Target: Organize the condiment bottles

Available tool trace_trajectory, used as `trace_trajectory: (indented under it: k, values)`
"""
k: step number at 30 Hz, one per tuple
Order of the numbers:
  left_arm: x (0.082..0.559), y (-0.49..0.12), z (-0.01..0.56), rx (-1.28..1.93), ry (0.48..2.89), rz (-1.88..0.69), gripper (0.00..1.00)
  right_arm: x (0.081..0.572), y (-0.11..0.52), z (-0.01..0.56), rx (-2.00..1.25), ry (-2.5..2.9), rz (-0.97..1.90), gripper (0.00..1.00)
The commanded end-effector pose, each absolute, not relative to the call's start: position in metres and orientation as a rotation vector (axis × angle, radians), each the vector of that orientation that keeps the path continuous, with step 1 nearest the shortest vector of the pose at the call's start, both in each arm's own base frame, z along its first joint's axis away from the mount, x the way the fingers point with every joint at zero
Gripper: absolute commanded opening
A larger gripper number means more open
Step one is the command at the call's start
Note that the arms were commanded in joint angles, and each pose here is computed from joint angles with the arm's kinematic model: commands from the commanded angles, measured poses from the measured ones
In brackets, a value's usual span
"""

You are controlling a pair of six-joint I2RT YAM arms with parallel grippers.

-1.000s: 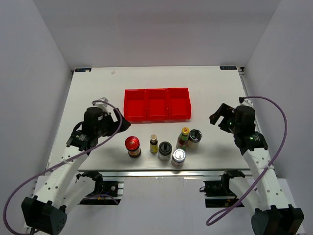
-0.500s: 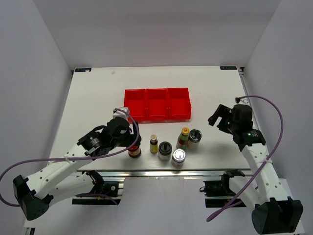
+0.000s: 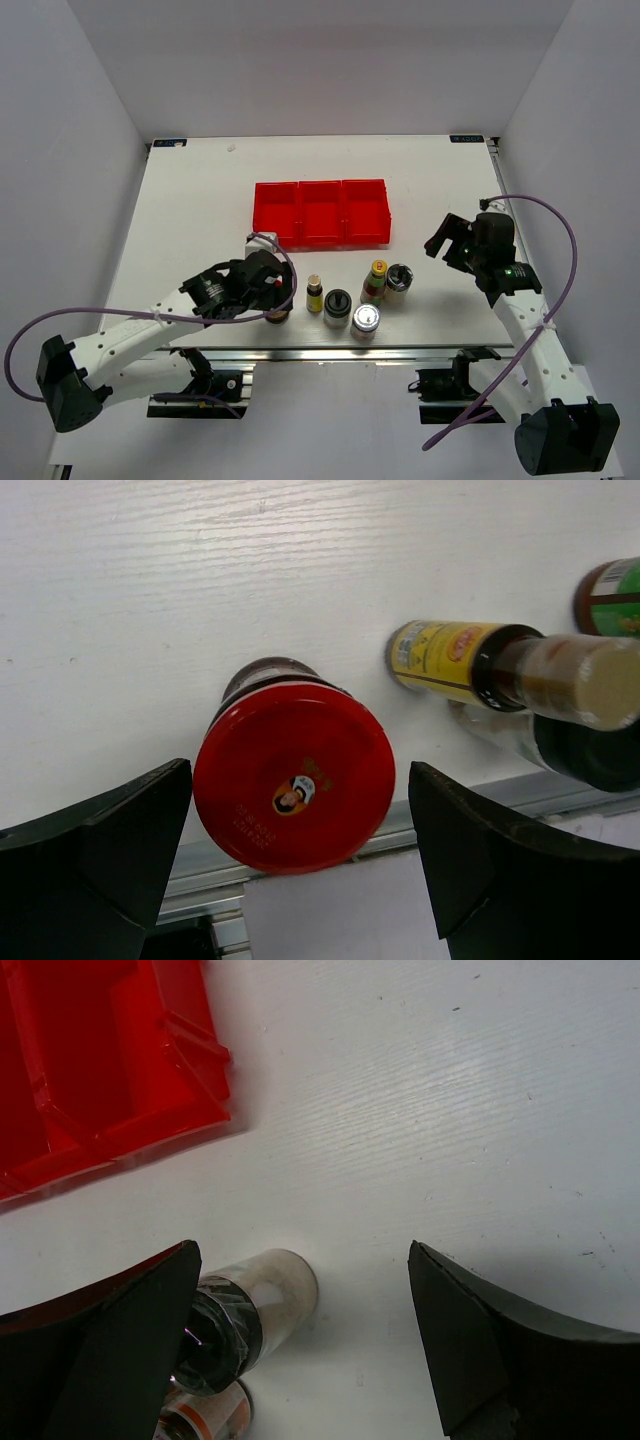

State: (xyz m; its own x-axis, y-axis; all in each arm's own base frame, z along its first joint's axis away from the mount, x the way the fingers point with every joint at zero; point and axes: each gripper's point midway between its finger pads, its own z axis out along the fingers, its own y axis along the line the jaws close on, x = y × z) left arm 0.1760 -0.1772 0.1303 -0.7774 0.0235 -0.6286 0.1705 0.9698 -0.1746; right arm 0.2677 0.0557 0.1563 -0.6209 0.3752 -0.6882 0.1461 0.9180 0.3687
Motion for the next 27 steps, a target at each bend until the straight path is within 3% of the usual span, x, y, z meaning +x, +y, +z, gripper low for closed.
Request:
trace_trajectory:
  k: [1, 11, 16, 20, 27]
  values:
    - [0.181, -0.172, 0.117, 0.104, 2.461, -0.206, 0.98, 0.273, 0.056, 0.169, 0.338, 2.212, 0.357, 0.89]
    - [0.188, -0.172, 0.107, 0.082, 2.46, -0.158, 0.96, 0.273, 0.057, 0.167, 0.334, 2.21, 0.361, 0.89]
    - [0.187, -0.175, 0.108, 0.103, 2.466, -0.17, 0.71, 0.273, 0.056, 0.166, 0.334, 2.209, 0.359, 0.89]
    - [0.188, -0.179, 0.109, 0.109, 2.463, -0.186, 0.59, 0.273, 0.056, 0.165, 0.337, 2.212, 0.359, 0.89]
    - [0.209, -0.18, 0.147, 0.049, 2.351, -0.169, 0.52, 0.273, 0.057, 0.168, 0.332, 2.202, 0.36, 0.89]
